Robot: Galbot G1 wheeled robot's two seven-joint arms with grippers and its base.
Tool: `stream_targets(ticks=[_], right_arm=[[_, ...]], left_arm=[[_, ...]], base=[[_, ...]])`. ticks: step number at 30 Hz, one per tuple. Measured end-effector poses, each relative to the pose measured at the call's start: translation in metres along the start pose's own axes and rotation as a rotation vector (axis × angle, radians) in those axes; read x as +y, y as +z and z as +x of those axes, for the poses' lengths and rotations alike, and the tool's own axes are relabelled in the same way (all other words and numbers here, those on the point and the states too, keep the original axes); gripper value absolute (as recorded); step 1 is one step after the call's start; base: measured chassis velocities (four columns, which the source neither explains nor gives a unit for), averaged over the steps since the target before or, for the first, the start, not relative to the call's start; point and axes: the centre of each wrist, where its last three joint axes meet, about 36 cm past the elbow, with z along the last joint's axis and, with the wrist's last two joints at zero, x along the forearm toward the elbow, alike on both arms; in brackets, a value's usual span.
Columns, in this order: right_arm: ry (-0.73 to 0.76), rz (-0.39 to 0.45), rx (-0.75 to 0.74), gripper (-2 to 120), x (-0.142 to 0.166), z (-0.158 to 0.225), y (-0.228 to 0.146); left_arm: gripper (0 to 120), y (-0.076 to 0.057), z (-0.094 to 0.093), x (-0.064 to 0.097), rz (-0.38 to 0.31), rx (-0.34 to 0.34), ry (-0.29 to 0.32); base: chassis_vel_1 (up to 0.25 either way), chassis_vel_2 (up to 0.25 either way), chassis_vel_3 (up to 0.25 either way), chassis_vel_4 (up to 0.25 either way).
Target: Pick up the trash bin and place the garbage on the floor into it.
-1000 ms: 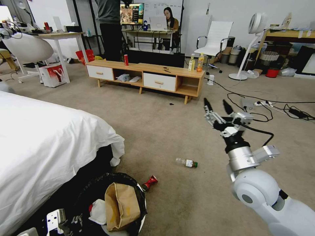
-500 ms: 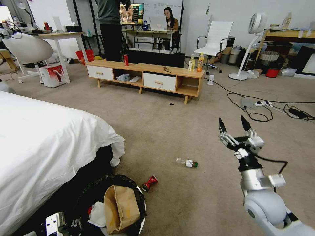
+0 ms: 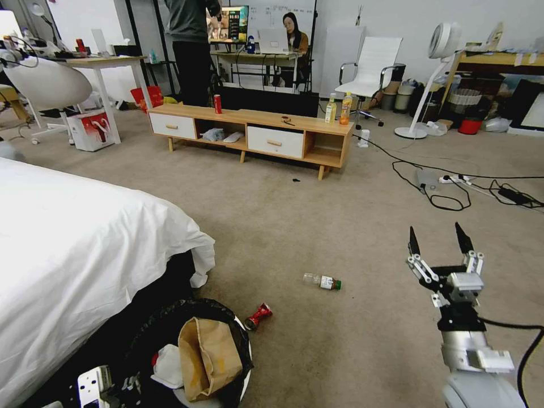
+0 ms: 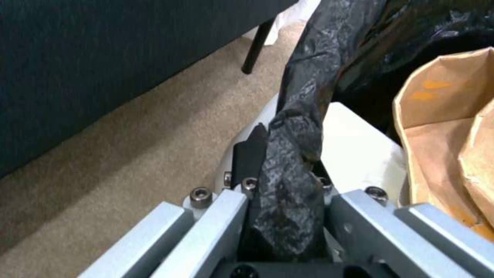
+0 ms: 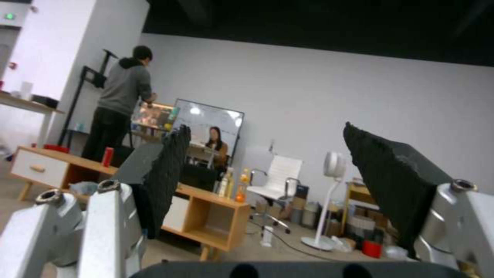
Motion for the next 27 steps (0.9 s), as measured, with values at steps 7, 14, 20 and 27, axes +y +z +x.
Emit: stream_targets(ticks=[7, 14, 20, 27], right_arm=[[-0.027, 0.001, 0.043, 90, 0.013, 0.034, 0.005], [-0.07, -0.014, 0.089, 96, 0.029, 0.053, 0.011], [-0.094, -0.031, 0.107, 100, 0.037, 0.056, 0.019], [-0.115, -0.05, 0.135, 100, 0.043, 0.057, 0.022]], left_arm=[[2, 0.001, -0.001, 0.0, -0.014, -0.009, -0.007], [2, 0.001, -0.001, 0.0, -0.027, -0.015, -0.011], [2, 0.002, -0.002, 0.0, -0.029, -0.015, -0.01], [2, 0.004, -0.004, 0.001, -0.026, -0.013, -0.01]], base=[[0.0, 0.0, 0.0, 0.0], [0.0, 0.0, 0.0, 0.0], [0.0, 0.0, 0.0, 0.0], [0.0, 0.0, 0.0, 0.0]])
